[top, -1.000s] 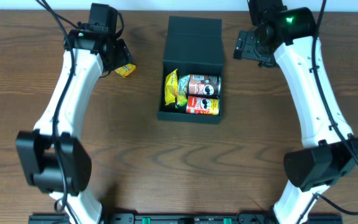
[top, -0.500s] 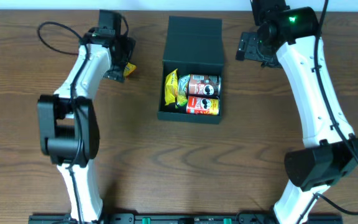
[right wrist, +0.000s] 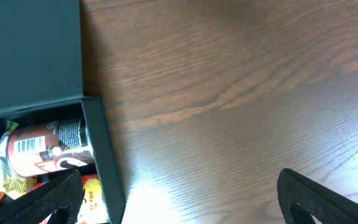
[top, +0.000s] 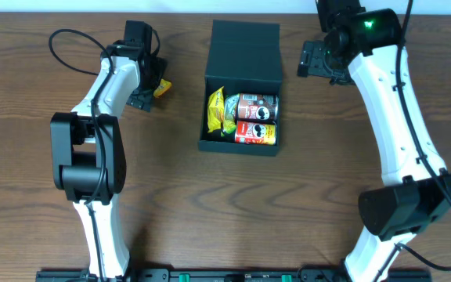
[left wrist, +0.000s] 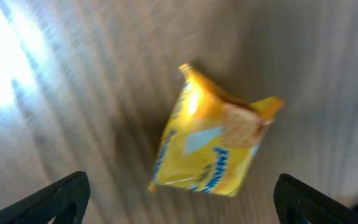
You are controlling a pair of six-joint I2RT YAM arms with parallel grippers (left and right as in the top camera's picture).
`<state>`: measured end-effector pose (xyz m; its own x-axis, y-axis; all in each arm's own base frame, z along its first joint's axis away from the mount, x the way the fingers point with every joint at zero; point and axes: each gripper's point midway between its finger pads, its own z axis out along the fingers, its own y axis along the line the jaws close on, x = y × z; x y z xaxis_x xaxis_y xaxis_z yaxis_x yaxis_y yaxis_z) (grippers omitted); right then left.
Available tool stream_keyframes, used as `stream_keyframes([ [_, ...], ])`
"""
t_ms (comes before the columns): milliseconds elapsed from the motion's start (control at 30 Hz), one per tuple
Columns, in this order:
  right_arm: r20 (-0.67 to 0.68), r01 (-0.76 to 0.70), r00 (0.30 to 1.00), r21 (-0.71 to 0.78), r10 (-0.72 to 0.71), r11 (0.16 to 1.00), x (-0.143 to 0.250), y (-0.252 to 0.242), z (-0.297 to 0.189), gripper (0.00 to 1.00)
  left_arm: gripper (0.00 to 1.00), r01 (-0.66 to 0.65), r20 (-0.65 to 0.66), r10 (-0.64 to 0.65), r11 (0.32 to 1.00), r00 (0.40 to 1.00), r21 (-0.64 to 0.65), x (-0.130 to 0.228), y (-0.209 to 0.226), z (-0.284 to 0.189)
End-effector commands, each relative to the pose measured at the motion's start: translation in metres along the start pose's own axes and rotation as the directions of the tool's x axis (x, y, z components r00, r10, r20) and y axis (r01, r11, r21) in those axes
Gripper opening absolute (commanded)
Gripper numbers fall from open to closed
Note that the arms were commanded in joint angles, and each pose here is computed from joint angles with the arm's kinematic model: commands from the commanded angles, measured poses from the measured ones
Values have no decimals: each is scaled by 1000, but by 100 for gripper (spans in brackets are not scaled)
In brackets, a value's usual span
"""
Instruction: Pack container
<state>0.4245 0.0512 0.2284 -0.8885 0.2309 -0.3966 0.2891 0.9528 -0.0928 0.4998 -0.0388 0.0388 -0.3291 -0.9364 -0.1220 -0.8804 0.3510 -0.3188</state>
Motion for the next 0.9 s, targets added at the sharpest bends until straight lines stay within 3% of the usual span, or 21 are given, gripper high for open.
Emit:
stream_keyframes([
  [0,43,-4,999,-14,4,1000,-7,-7,-17,99,96,-78,56,76,997,996,26,-13,-9,-2],
  [100,41,-3,999,-13,4,1000,-6,-7,-17,99,96,-203,73,198,976,978,72,-14,-23,-3],
  [233,32,-1,999,-8,1,1000,-4,-8,-17,99,96,-465,99,458,884,883,54,-15,-25,-3],
  [400,16,4,1000,0,-4,1000,0,-10,-17,99,96,-728,169,714,686,679,25,-22,-37,-5],
  [500,18,4,1000,-1,-4,1000,-1,-10,-17,99,96,-886,243,861,464,448,-13,-22,-55,-9],
  [533,18,4,1000,-2,-4,1000,-1,-10,-17,99,96,-901,248,878,431,409,-42,-25,-55,-8],
  [600,17,4,1000,-1,-4,1000,-1,-10,-17,99,96,-912,232,900,399,370,-91,-30,-49,-4],
  [867,14,5,1000,1,-5,1000,0,-10,-17,99,96,-933,145,929,354,342,-69,-13,-33,31],
])
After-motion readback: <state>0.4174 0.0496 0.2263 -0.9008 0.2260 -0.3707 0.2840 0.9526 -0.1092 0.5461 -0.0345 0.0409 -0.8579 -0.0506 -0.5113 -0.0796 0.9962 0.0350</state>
